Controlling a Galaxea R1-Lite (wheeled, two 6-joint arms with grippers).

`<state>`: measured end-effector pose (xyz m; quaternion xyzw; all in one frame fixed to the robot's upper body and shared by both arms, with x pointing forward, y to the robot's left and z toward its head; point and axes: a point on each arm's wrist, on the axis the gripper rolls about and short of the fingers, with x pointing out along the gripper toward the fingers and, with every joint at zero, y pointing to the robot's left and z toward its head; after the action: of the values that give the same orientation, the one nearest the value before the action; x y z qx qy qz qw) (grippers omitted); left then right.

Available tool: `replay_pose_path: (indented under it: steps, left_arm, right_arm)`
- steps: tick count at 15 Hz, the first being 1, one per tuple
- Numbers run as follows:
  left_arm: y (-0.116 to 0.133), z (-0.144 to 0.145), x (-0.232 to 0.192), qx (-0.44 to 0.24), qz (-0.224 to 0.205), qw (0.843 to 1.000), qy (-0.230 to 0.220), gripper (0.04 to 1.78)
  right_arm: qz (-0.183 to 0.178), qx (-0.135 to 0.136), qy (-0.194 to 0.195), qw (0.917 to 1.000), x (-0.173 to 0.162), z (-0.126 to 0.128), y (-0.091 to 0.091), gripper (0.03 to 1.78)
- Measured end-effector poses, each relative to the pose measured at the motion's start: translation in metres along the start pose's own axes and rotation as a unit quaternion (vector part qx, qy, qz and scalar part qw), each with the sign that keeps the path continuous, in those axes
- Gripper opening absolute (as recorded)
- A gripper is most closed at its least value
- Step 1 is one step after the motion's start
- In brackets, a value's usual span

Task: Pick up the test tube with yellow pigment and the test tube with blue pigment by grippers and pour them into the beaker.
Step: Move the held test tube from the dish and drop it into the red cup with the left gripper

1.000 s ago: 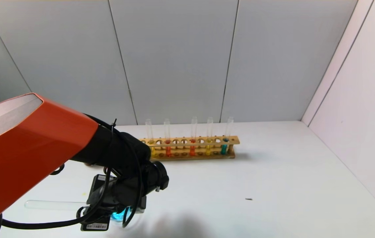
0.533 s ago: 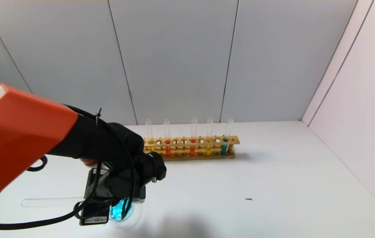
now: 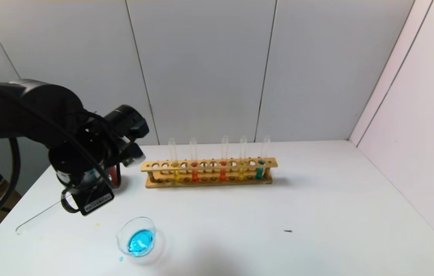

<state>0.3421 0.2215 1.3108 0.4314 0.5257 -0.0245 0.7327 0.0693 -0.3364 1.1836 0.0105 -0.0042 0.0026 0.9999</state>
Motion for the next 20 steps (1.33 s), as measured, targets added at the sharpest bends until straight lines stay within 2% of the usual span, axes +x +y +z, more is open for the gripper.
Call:
replay_pose_path:
  steps: [6, 9, 14, 20]
  left_arm:
    - [0.042, -0.017, -0.005, -0.104, 0.021, 0.994, -0.036, 0.30]
    - [0.055, -0.011, 0.000, -0.180, 0.012, 0.980, -0.082, 0.30]
    - [0.072, 0.003, 0.014, -0.312, 0.024, 0.941, -0.126, 0.30]
    - [0.105, 0.009, 0.031, -0.420, 0.003, 0.883, -0.211, 0.30]
  right_arm:
    - [0.000, 0.000, 0.000, 1.0000, 0.000, 0.000, 0.000, 1.74]
    - [0.000, 0.000, 0.000, 1.0000, 0.000, 0.000, 0.000, 1.74]
    - [0.000, 0.000, 0.000, 1.0000, 0.000, 0.000, 0.000, 1.74]
    - [0.000, 0.000, 0.000, 1.0000, 0.000, 0.000, 0.000, 1.74]
